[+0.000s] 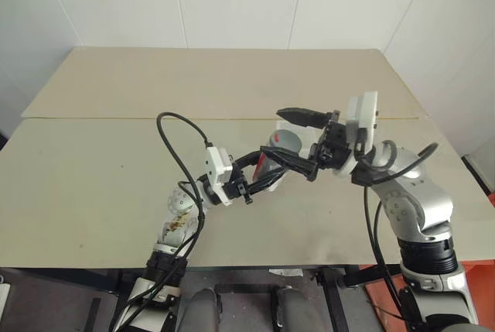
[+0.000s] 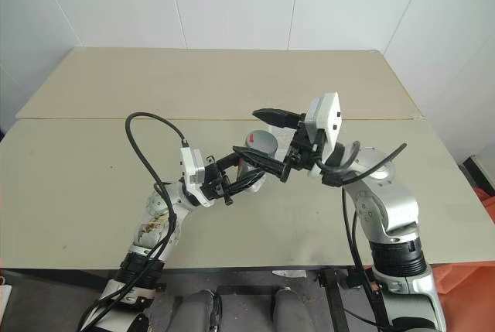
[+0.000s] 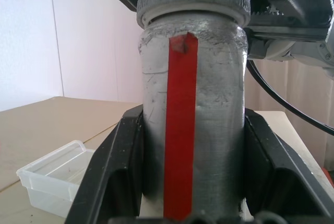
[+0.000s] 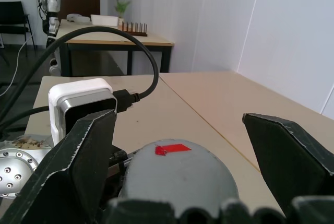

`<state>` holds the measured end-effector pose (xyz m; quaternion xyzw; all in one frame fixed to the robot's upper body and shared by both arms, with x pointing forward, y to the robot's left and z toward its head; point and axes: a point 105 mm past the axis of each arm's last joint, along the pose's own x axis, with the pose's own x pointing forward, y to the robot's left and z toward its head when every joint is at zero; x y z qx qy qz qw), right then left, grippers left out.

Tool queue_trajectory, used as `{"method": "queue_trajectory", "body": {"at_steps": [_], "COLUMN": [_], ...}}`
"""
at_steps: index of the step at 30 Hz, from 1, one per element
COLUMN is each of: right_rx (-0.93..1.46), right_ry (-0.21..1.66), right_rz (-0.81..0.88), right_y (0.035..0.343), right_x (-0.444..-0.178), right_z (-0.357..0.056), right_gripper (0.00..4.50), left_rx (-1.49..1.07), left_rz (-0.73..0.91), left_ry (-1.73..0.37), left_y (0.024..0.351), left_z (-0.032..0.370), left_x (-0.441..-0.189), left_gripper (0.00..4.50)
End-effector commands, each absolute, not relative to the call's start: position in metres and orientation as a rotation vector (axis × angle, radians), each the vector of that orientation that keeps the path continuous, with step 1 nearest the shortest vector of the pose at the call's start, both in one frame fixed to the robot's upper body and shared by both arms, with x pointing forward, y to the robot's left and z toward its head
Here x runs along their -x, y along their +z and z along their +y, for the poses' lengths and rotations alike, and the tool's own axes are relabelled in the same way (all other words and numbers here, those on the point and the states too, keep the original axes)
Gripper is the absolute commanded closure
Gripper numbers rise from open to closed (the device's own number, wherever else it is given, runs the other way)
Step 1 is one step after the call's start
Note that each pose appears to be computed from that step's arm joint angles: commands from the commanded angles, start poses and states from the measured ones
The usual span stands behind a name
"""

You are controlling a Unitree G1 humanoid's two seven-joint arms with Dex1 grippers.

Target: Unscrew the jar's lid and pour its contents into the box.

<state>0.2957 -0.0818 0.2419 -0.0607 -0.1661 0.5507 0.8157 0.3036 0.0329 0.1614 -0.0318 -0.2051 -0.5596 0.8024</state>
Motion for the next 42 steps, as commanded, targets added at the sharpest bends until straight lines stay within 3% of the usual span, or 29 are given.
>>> {"method": "queue_trajectory", "body": {"at_steps": [1,18,28,39,42], "right_rx": [0.165,0.203,0.073,0.01,0.004], "right_ry": [1.156,1.144,1.235,1.217,1.208], "right_rz": [-0.403,-0.362,-0.27,-0.244,-0.244], "right_y": [0.252,0.244,0.239,0.236,0.236], "right_x": [-0.295,-0.287,-0.281,-0.287,-0.288], "right_z": [-0.089,-0.11,-0.103,-0.1,-0.101], "right_gripper": [0.0,0.0,0.0,0.0,0.61], "left_rx": [0.059,0.053,0.053,0.059,0.058], "left_rz": [-0.493,-0.49,-0.501,-0.506,-0.504], "left_ry": [-1.197,-1.205,-1.208,-1.205,-1.204], "left_y": [0.172,0.171,0.173,0.172,0.172], "left_z": [0.032,0.034,0.033,0.031,0.031], "left_x": [-0.301,-0.302,-0.301,-0.3,-0.3], "left_gripper": [2.43,2.43,2.43,2.43,2.43]}}
